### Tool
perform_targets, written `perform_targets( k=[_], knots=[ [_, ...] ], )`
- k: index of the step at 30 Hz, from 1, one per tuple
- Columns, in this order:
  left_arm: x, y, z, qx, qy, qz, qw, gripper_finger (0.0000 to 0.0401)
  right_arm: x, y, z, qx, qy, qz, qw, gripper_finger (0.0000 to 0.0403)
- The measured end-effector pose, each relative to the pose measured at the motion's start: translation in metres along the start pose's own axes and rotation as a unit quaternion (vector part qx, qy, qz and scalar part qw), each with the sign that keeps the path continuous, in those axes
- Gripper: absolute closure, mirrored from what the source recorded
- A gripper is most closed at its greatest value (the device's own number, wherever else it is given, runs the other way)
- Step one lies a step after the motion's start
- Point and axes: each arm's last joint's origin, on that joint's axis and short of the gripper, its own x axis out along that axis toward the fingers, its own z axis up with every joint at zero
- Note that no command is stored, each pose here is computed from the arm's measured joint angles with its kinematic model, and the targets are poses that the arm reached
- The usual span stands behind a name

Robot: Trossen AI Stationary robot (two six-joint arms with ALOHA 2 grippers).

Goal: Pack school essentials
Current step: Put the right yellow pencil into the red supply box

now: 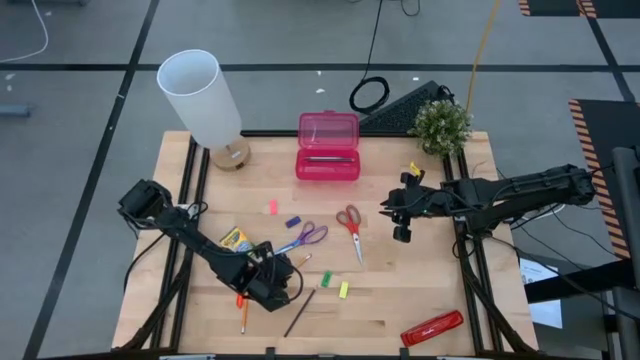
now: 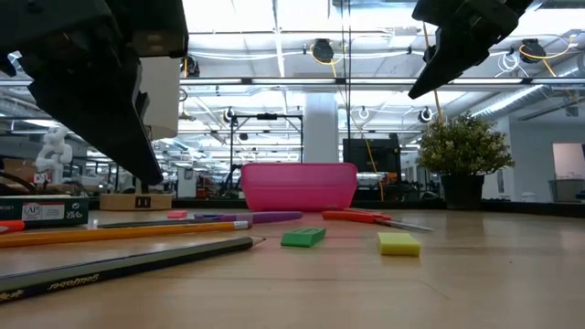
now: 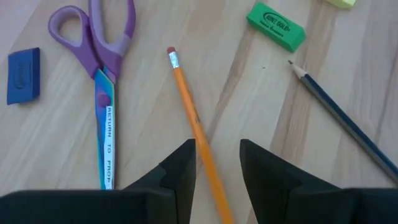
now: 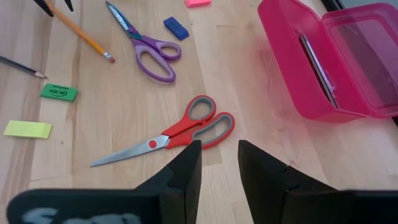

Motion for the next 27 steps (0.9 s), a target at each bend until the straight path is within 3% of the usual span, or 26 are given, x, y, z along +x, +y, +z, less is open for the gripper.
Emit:
perform_targets(
  k=[12, 19, 27],
  knots=[
    [0.016, -0.01, -0.008, -0.001, -0.004, -0.003, 1.0, 0.0272, 0.0, 0.0, 0.0, 0.0, 0.0, 0.001, 1.0, 0.0303],
    [0.03, -0.013, -0.017, 0.008, -0.007, 0.024, 1.0, 0.0272, 0.0, 0.0, 0.0, 0.0, -0.001, 0.001, 1.0, 0.0303],
    [0.025, -0.018, -0.014, 0.031, -0.022, 0.032, 0.999, 0.0272, 0.003, 0.0, -0.003, -0.001, 0.001, 0.0, 1.0, 0.0303]
  ],
)
